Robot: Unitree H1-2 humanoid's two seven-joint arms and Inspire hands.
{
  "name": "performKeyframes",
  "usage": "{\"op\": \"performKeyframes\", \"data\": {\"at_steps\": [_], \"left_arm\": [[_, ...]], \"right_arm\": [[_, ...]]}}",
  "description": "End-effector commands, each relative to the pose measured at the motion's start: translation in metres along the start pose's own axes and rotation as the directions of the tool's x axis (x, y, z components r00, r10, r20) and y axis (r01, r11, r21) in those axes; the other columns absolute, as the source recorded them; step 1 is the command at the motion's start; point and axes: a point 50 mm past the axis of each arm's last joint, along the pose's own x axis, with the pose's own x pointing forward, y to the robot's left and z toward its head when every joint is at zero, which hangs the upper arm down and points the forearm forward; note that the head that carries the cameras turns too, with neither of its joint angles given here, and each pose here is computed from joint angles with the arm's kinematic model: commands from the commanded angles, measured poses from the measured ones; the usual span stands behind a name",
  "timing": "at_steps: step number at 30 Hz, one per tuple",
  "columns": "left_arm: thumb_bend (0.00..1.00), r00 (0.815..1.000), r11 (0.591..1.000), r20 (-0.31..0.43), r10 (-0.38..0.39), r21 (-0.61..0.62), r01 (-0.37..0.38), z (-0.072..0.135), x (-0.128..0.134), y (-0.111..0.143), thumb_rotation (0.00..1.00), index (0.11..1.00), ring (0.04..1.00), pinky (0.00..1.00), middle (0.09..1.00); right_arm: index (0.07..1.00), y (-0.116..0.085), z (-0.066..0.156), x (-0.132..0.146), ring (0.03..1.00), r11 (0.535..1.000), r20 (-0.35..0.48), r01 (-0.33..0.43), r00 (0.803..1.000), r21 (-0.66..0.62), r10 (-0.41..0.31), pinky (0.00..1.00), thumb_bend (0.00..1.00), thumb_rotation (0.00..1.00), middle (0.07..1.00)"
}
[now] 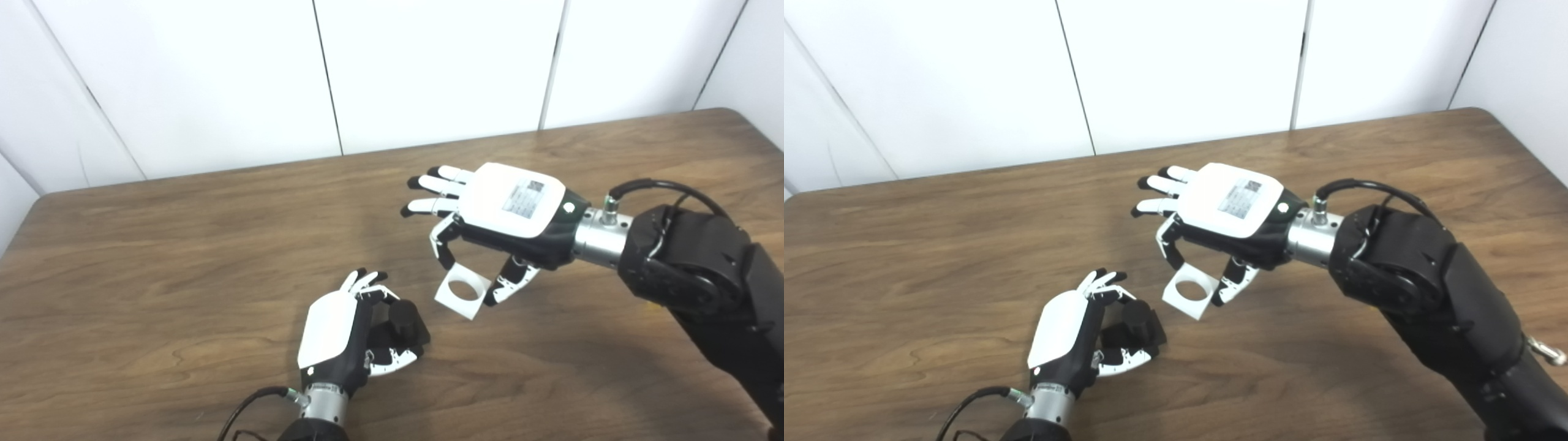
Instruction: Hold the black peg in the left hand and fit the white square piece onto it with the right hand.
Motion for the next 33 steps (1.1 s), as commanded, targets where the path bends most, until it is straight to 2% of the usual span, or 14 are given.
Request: {"op": "performKeyframes", "data": {"at_steps": [1,8,20,33], "left_arm": [[0.52,1.000,1.000,0.004,0.001,0.007,-0.001,0.002,0.005,0.000,0.06,0.487,0.947,0.80,0.865],[0.52,1.000,1.000,0.001,-0.001,0.016,0.001,0.004,0.006,-0.005,0.06,0.488,0.944,0.81,0.868],[0.52,1.000,1.000,0.010,-0.006,0.022,0.006,0.010,0.006,-0.012,0.06,0.488,0.934,0.83,0.861],[0.52,1.000,1.000,0.008,-0.020,-0.003,0.020,0.018,0.002,-0.015,0.06,0.488,0.949,0.84,0.872]], "right_arm": [[0.494,-0.021,0.006,0.005,1.000,0.998,0.025,0.059,0.998,-0.038,-0.058,1.00,0.52,0.15,0.914],[0.493,-0.020,0.012,0.023,1.000,0.998,0.070,0.054,0.996,-0.040,-0.051,1.00,0.52,0.15,0.910],[0.494,-0.019,0.014,0.041,1.000,0.998,0.099,0.020,0.995,-0.063,-0.013,1.00,0.52,0.15,0.909],[0.493,-0.012,0.005,0.053,1.000,0.999,0.091,-0.012,0.996,-0.053,0.017,1.00,0.52,0.15,0.907]]}}
